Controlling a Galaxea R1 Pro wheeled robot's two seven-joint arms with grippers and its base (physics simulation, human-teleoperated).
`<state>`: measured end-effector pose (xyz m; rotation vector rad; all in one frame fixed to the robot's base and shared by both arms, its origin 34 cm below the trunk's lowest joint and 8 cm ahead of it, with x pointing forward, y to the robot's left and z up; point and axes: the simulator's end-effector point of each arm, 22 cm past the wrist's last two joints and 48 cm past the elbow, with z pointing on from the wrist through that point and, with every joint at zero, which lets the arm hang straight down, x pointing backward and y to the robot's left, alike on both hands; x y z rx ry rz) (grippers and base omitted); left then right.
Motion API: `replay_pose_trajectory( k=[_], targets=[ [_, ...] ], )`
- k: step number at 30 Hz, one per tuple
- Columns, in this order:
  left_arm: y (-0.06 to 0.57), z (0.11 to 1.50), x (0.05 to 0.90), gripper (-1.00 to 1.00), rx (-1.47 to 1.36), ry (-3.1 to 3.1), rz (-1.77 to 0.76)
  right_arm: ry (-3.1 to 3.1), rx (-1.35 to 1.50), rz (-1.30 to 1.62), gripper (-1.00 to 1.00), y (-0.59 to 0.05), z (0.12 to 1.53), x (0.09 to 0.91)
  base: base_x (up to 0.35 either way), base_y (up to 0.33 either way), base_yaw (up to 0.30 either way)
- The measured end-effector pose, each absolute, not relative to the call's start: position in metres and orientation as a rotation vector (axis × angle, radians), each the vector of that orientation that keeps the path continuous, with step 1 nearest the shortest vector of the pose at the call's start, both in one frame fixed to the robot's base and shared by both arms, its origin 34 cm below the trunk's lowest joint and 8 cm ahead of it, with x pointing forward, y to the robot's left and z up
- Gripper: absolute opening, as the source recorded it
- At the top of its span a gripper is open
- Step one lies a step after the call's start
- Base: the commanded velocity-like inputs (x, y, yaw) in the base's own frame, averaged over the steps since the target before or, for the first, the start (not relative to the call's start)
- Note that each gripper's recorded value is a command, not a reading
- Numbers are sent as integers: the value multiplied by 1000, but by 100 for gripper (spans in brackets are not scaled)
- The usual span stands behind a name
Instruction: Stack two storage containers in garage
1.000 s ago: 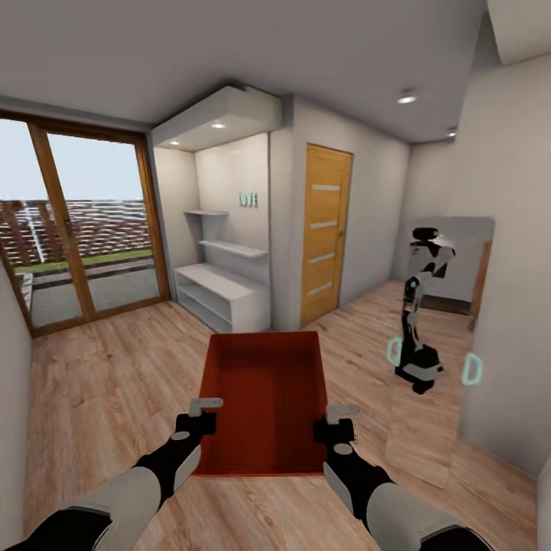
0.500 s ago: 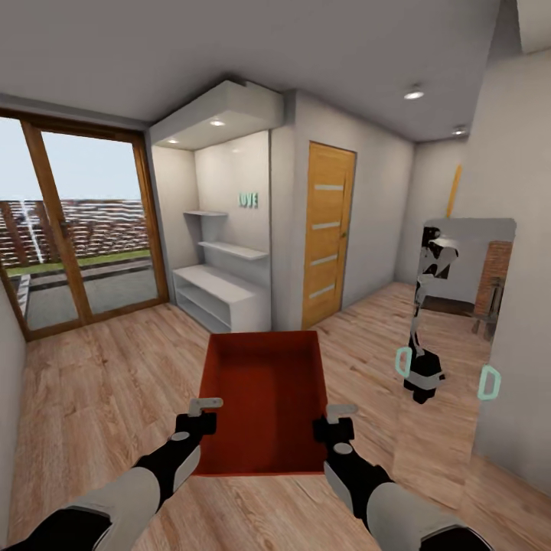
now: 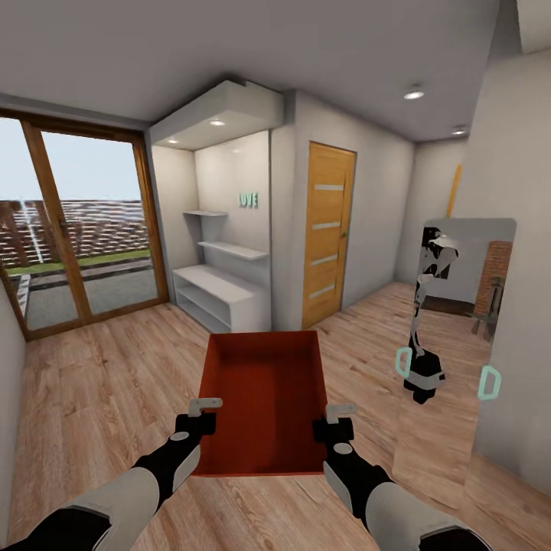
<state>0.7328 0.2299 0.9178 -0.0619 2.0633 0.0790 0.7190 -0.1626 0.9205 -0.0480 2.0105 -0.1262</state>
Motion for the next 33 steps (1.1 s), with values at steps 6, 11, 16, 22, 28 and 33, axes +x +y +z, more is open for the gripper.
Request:
replay_pose_trajectory(
  k=[6, 11, 16, 22, 28, 33],
  targets=[
    [229, 918, 733, -100, -64, 2062, 78, 2009, -47, -122, -100, -164, 921, 719, 79, 0, 0],
    [227, 918, 732, -100, -67, 2063, 74, 2010, -47, -118, -100, -165, 921, 719, 277, 0, 0],
    [226, 918, 732, -100, -70, 2062, 71, 2009, -51, -120, -100, -166, 921, 720, 316, 0, 0],
    [230, 918, 732, -100, -63, 2063, 82, 2013, -43, -125, -100, -163, 920, 718, 321, 0, 0],
    [229, 918, 732, -100, -63, 2063, 82, 2013, -44, -126, -100, -163, 920, 718, 321, 0, 0],
    [229, 918, 732, -100, -64, 2063, 82, 2013, -44, -126, -100, -163, 920, 718, 322, 0, 0]
  ],
)
